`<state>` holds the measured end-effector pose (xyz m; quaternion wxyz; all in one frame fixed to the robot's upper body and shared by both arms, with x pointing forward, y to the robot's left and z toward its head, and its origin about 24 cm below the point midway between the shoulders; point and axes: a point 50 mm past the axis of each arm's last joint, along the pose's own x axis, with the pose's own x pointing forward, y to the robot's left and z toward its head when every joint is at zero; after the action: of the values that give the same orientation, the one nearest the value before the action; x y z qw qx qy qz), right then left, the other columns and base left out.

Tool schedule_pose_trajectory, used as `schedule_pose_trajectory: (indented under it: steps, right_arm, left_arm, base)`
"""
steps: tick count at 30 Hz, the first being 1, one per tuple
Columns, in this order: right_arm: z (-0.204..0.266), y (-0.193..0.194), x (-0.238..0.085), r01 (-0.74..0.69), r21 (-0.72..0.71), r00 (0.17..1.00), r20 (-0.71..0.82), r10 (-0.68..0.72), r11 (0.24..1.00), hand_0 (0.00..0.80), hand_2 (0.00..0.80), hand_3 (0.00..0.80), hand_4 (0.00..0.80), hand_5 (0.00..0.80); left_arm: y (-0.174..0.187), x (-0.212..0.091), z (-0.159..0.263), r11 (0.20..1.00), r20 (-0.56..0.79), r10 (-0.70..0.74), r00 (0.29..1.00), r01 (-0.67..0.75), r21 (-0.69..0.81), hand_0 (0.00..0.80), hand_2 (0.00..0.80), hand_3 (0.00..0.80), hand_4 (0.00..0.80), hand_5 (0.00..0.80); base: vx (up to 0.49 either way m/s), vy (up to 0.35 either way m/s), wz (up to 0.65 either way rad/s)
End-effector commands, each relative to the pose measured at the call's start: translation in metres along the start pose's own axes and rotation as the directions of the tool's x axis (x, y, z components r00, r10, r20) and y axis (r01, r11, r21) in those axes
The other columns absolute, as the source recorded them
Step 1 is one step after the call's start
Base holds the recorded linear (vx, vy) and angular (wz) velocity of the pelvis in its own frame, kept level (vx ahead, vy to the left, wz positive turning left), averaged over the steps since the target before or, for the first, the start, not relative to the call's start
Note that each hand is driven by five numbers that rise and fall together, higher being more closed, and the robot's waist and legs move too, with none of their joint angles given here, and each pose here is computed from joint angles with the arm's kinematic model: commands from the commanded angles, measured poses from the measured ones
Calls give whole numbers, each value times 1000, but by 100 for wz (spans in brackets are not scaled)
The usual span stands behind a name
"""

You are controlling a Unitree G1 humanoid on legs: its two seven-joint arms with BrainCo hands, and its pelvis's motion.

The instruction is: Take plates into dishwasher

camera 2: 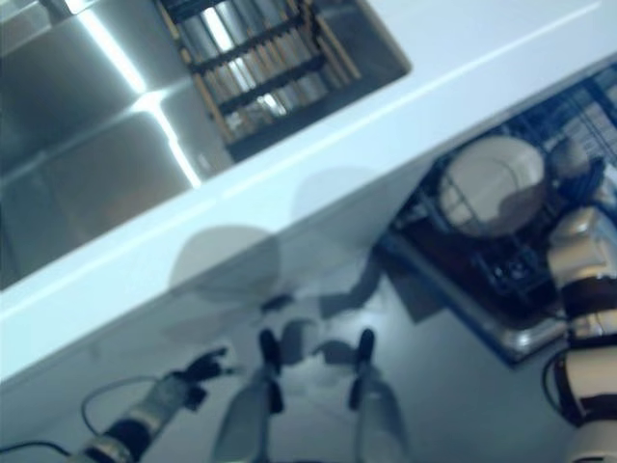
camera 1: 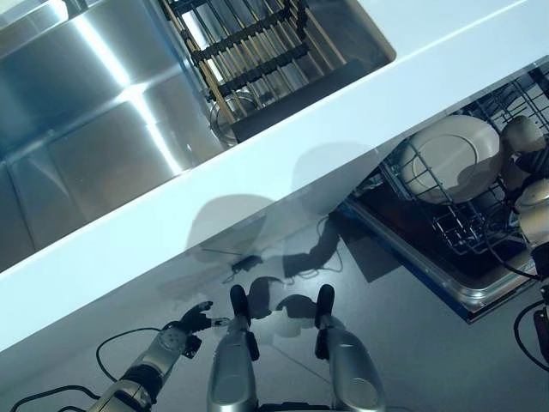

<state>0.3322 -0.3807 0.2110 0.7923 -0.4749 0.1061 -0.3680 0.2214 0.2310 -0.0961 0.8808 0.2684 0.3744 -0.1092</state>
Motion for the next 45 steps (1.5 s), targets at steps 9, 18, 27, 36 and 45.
schedule_pose_trajectory:
  steps: [9,18,27,36,45]
  right_arm:
    - [11,-45,13,167,-83,986,24,-165,982,800,800,800,800,800]
    - [30,-58,13,228,-213,969,142,-201,950,800,800,800,800,800]
    - [44,-60,12,235,-255,962,200,-187,938,800,800,800,800,800]
    - [51,-63,13,242,-284,958,223,-182,928,800,800,800,800,800]
    - [55,-63,13,226,-276,962,213,-170,934,800,800,800,800,800]
  left_arm:
    - [-10,1,3,999,9,-35,999,35,-2,0,0,0,0,0]
    - [-8,1,3,999,12,-37,999,37,-3,0,0,0,0,0]
    - [-6,1,8,999,28,-38,999,38,8,0,0,0,0,0]
    - [-3,1,11,999,39,-35,999,35,12,0,0,0,0,0]
    - [-1,0,13,999,49,-29,998,28,16,0,0,0,0,0]
  base:
    - [-4,7,-1]
    - [0,0,0]
    - [0,0,0]
    - [1,-4,0]
    - [0,0,0]
